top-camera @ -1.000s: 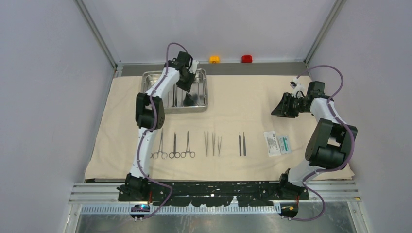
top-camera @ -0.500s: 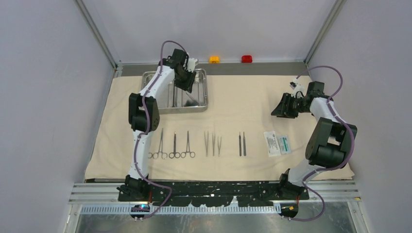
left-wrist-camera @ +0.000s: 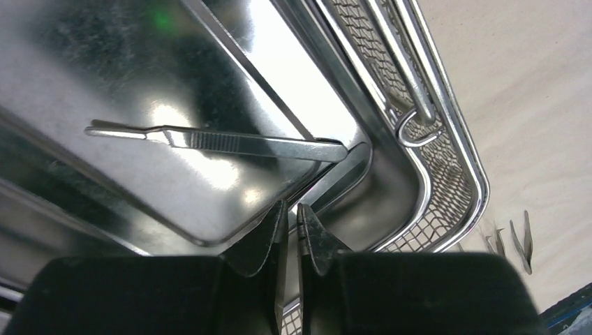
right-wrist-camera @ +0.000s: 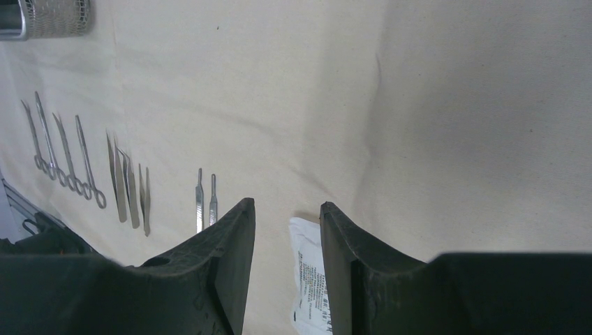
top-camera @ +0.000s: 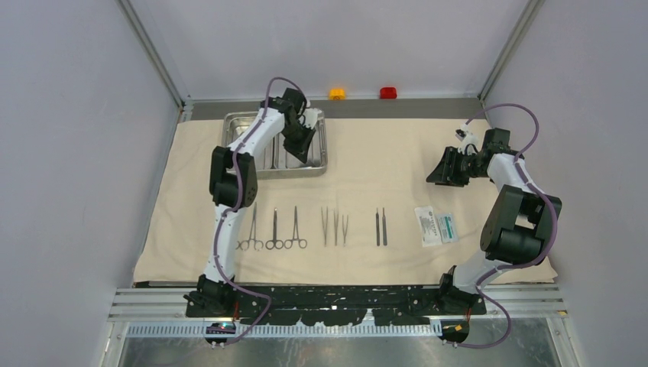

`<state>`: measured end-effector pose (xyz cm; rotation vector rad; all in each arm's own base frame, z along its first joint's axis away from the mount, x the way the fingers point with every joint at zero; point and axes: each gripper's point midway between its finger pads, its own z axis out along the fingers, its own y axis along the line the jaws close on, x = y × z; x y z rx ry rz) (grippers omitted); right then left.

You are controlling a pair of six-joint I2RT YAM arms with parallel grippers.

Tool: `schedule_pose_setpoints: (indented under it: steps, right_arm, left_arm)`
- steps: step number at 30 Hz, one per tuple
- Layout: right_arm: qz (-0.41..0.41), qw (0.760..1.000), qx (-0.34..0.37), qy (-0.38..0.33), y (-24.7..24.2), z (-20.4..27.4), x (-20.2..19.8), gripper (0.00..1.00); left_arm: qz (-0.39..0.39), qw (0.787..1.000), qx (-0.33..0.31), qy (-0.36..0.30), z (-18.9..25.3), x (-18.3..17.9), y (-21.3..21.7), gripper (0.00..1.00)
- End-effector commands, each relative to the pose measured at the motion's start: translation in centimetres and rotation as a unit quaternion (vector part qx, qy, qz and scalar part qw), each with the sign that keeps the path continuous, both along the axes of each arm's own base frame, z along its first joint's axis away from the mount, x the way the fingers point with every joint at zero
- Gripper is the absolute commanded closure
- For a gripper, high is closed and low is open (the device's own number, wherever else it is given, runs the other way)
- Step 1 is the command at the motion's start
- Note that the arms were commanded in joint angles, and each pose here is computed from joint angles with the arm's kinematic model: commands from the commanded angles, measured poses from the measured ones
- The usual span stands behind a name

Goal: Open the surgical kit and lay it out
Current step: Adjust the medical item in the container.

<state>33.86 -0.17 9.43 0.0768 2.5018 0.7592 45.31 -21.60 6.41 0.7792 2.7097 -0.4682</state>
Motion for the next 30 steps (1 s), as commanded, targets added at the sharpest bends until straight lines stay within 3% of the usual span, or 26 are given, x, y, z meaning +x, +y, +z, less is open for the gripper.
schedule_pose_setpoints:
  steps: [1, 12, 30]
  right_arm:
    - [0.006, 0.999, -0.012, -0.032, -0.4, 1.7, 1.0, 0.55]
    - [0.008, 0.999, -0.01, -0.03, -0.4, 1.6, 1.0, 0.55]
    - [0.006, 1.0, -0.012, -0.025, -0.5, 1.3, 1.0, 0.55]
  left_arm:
    - [-0.01, 1.0, -0.019, 0.017, 0.4, -0.6, -1.1, 0.9]
    - [-0.014, 0.999, -0.015, 0.035, -0.1, -1.1, -1.1, 1.0]
    - [-0.042, 0.997, 0.013, 0.061, -1.1, -2.4, -0.3, 1.0]
